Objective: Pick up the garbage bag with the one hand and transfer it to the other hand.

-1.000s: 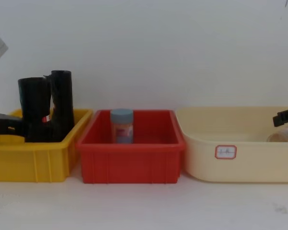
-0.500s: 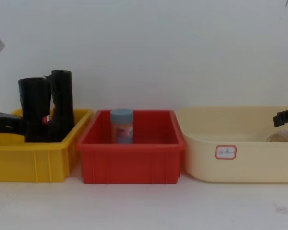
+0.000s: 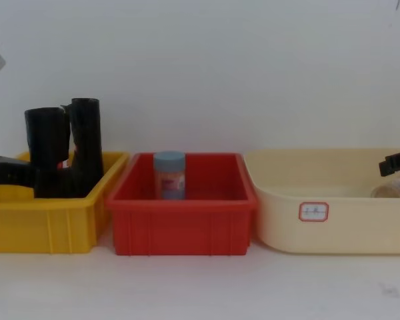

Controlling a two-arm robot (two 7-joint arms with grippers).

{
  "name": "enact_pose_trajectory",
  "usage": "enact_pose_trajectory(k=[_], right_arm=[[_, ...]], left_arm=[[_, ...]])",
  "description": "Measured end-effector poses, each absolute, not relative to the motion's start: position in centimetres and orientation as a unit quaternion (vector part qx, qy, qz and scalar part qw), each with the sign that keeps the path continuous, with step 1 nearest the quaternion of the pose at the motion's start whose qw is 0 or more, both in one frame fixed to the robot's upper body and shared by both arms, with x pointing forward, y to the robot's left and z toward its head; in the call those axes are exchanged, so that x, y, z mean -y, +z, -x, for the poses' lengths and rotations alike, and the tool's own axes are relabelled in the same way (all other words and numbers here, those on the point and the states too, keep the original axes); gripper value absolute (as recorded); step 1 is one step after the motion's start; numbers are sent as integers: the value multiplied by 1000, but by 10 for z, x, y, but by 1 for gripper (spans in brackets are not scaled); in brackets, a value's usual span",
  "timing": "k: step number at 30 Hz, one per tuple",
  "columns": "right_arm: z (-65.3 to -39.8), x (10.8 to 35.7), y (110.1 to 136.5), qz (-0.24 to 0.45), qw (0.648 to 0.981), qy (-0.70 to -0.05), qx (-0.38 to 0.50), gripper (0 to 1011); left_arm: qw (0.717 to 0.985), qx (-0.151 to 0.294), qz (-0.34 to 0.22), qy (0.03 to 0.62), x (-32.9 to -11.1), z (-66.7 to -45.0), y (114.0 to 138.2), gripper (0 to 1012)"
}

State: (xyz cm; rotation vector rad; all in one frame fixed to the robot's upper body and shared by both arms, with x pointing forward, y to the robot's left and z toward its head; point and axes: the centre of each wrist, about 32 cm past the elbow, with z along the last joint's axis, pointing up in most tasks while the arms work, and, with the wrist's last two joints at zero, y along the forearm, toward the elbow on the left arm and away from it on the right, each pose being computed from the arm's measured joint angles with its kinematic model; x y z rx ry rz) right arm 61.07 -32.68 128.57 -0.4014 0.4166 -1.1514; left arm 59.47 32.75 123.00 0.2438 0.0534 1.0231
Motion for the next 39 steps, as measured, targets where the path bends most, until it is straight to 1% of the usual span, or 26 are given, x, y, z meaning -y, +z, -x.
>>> enact_pose_trajectory(k=[13, 33, 39], right_arm=[[-611, 327, 1286, 187, 800, -537, -194, 1001], [-611, 327, 1286, 187, 800, -537, -194, 1001], [-611, 327, 1286, 187, 800, -537, -194, 1001]], left_arm=[[864, -26, -116, 489, -328, -594, 1230, 411], [866, -24, -116, 486, -328, -595, 1232, 411], [871, -26, -113, 478, -331, -596, 1241, 411]])
